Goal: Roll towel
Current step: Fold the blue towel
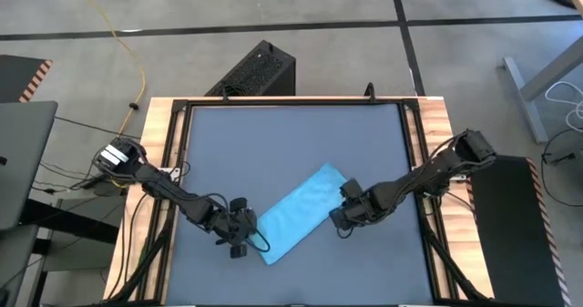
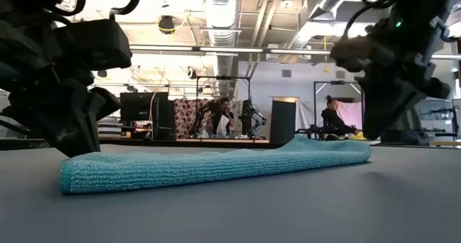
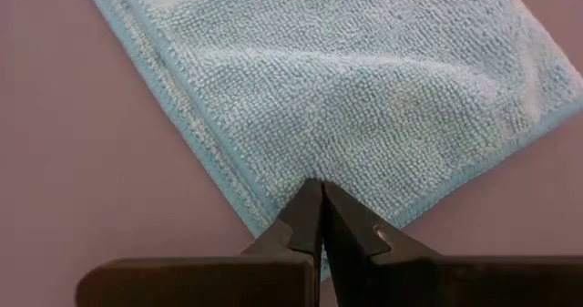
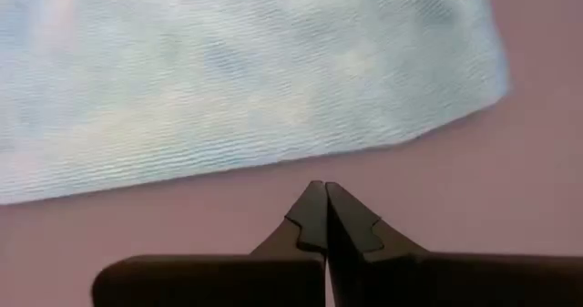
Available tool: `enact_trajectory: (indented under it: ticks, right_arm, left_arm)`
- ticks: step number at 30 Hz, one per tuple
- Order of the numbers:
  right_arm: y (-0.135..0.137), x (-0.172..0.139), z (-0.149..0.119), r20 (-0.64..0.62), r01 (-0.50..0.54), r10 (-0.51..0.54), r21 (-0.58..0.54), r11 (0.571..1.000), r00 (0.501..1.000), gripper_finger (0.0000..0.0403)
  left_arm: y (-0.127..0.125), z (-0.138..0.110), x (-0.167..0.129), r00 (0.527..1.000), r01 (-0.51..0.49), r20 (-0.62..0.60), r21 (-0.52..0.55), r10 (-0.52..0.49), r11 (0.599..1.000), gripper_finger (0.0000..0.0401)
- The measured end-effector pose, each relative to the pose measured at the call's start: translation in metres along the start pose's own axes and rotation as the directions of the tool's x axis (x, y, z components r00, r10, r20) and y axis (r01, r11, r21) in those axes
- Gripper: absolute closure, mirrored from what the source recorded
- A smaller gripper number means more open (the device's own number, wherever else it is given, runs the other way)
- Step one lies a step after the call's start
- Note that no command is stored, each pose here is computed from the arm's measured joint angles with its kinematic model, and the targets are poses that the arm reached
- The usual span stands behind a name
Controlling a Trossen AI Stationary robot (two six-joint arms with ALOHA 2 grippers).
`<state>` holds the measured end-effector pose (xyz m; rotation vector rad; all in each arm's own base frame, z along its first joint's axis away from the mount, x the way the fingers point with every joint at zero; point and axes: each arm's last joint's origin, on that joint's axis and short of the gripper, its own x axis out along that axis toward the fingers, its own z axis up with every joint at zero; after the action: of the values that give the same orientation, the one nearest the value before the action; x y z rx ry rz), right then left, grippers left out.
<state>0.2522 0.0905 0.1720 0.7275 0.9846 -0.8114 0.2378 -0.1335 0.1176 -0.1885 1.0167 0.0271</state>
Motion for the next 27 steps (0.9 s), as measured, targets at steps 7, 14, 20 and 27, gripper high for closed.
enact_trajectory:
  ticks: [7, 14, 20, 27]
  right_arm:
    - [-0.020, 0.026, 0.028, 0.019, 0.098, -0.096, -0.103, 0.990, 0.995, 0.0386]
    - [-0.032, 0.041, 0.064, 0.047, 0.112, -0.104, -0.211, 0.971, 0.993, 0.0386]
    - [-0.036, 0.049, 0.100, 0.136, 0.059, -0.024, -0.259, 0.964, 0.990, 0.0386]
    - [-0.028, 0.038, 0.132, 0.095, -0.091, 0.128, -0.322, 0.942, 0.987, 0.0386]
  left_arm:
    - [-0.014, -0.005, -0.003, 0.998, 0.069, -0.002, -0.132, -0.070, 0.989, 0.0401]
    - [-0.033, -0.011, -0.007, 0.989, 0.145, 0.055, -0.320, -0.134, 0.936, 0.0401]
    - [-0.049, -0.014, -0.012, 0.971, 0.217, 0.206, -0.536, -0.123, 0.816, 0.0401]
    - [-0.061, -0.015, -0.021, 0.949, 0.311, 0.230, -0.546, -0.217, 0.778, 0.0401]
